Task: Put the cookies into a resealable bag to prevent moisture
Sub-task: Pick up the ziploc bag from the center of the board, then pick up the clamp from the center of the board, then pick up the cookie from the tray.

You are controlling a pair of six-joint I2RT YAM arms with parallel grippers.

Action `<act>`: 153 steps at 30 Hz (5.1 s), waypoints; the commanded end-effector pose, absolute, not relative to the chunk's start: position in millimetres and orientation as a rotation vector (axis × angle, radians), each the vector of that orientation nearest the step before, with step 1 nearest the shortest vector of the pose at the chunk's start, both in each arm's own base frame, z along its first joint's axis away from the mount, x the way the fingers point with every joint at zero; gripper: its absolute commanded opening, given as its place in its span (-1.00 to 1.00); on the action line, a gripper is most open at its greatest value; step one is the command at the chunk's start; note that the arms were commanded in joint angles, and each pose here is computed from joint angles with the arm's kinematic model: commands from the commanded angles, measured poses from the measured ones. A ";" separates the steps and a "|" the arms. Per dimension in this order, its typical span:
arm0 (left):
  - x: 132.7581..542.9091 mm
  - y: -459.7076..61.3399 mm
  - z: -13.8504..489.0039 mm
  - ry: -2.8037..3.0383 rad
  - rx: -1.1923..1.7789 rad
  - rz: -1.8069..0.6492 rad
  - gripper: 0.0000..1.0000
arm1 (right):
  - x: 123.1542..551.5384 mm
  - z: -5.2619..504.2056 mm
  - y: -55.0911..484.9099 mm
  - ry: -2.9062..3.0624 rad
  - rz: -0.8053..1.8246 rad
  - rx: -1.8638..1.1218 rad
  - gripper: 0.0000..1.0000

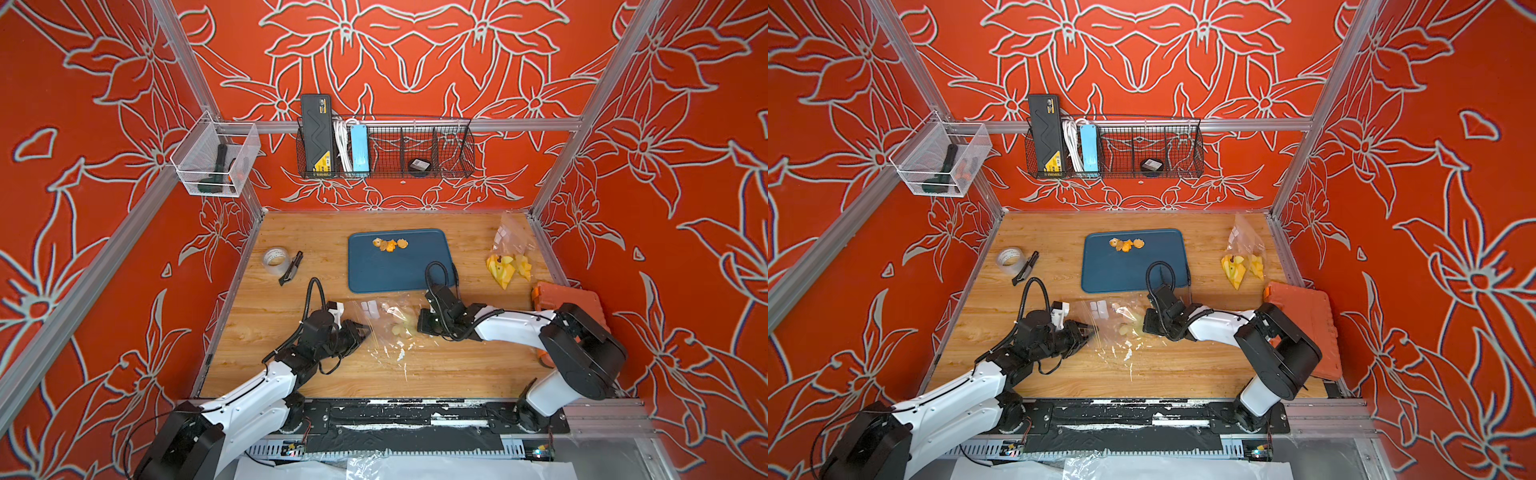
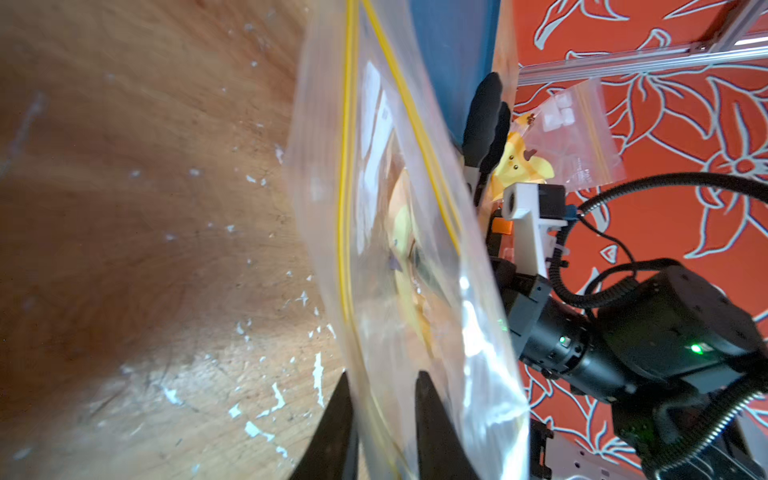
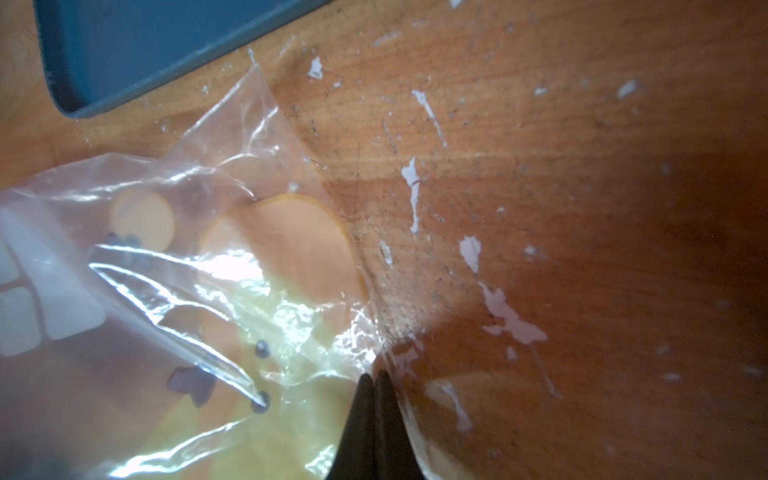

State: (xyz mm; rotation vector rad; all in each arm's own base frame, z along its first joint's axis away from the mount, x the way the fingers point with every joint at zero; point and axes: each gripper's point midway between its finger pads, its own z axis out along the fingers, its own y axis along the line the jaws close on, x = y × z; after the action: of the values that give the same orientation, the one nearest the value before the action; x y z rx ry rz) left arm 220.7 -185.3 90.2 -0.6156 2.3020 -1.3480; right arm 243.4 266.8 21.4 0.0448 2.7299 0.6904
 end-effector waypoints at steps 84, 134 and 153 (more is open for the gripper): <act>374.4 -147.0 154.4 2.500 -0.038 -0.601 -1.00 | 302.1 68.4 152.1 2.562 0.083 -0.330 0.10; 423.8 -105.8 145.8 2.510 -0.156 -0.332 -1.00 | 386.1 133.9 256.7 2.605 0.189 -0.504 -0.63; 427.4 -107.7 137.4 2.515 -0.138 -0.354 -1.00 | 432.0 101.2 266.0 2.655 0.238 -0.551 0.02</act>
State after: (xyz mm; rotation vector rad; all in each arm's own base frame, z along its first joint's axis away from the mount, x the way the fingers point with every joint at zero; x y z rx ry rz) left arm 426.9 -110.0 142.0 -0.1527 2.5030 -0.3636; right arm 425.6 261.1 94.9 -0.5203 2.6730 0.2296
